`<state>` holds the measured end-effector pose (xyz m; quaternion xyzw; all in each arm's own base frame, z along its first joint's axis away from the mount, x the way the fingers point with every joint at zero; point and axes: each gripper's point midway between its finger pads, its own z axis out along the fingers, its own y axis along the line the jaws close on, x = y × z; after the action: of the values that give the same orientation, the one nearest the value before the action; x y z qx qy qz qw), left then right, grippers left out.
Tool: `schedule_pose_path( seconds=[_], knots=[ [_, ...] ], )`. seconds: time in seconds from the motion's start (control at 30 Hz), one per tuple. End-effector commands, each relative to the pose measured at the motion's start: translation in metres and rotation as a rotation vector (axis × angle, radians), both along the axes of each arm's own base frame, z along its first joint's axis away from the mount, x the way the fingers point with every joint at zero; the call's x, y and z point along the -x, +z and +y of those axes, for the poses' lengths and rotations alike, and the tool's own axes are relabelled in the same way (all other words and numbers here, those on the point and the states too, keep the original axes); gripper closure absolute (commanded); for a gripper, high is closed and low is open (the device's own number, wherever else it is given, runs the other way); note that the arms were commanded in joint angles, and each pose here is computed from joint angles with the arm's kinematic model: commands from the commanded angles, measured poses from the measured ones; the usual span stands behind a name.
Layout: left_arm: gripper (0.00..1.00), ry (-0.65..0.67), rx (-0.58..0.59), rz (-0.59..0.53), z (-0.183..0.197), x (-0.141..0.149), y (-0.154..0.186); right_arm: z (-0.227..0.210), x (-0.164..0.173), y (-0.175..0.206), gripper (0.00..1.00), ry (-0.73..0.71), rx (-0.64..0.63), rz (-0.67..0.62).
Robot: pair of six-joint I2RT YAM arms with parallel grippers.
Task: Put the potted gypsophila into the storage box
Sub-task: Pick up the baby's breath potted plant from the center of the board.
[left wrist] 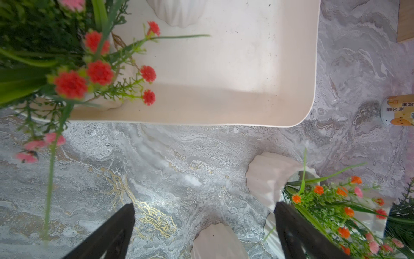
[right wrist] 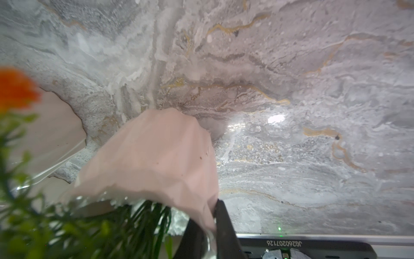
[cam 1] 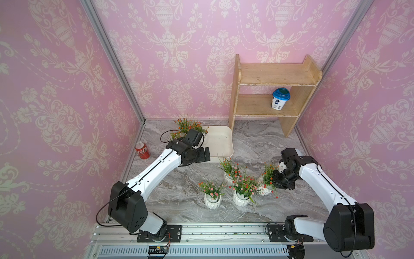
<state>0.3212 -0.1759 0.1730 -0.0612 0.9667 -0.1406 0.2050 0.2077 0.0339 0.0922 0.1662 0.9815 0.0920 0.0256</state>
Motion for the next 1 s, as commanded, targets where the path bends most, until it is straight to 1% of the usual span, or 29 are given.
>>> schedule_pose_path(
  seconds=[0.0,0.23,0.27,0.43,0.63,0.83,0.97],
  knots=[
    [0.01,0.040,-0.036,-0.018,0.022,0.001,0.009,0.000,-0.013,0.026,1.00,0.028,0.008,-0.061],
    [0.01,0.101,-0.050,-0.041,0.055,0.001,0.021,0.001,-0.049,0.066,1.00,0.045,0.028,-0.148],
    [0.01,0.111,-0.049,-0.045,0.060,0.001,0.023,0.002,-0.058,0.078,1.00,0.052,0.032,-0.176],
    [0.01,0.155,-0.058,-0.055,0.082,0.003,0.028,0.021,-0.090,0.106,1.00,0.096,0.049,-0.247],
    [0.01,0.188,-0.068,-0.064,0.101,0.007,0.034,0.064,-0.136,0.135,1.00,0.169,0.053,-0.335],
    [0.01,0.204,-0.077,-0.066,0.112,0.012,0.035,0.124,-0.185,0.161,1.00,0.264,0.034,-0.409],
    [0.01,0.221,-0.080,-0.064,0.120,0.015,0.034,0.162,-0.220,0.171,1.00,0.309,0.027,-0.447]
  ],
)
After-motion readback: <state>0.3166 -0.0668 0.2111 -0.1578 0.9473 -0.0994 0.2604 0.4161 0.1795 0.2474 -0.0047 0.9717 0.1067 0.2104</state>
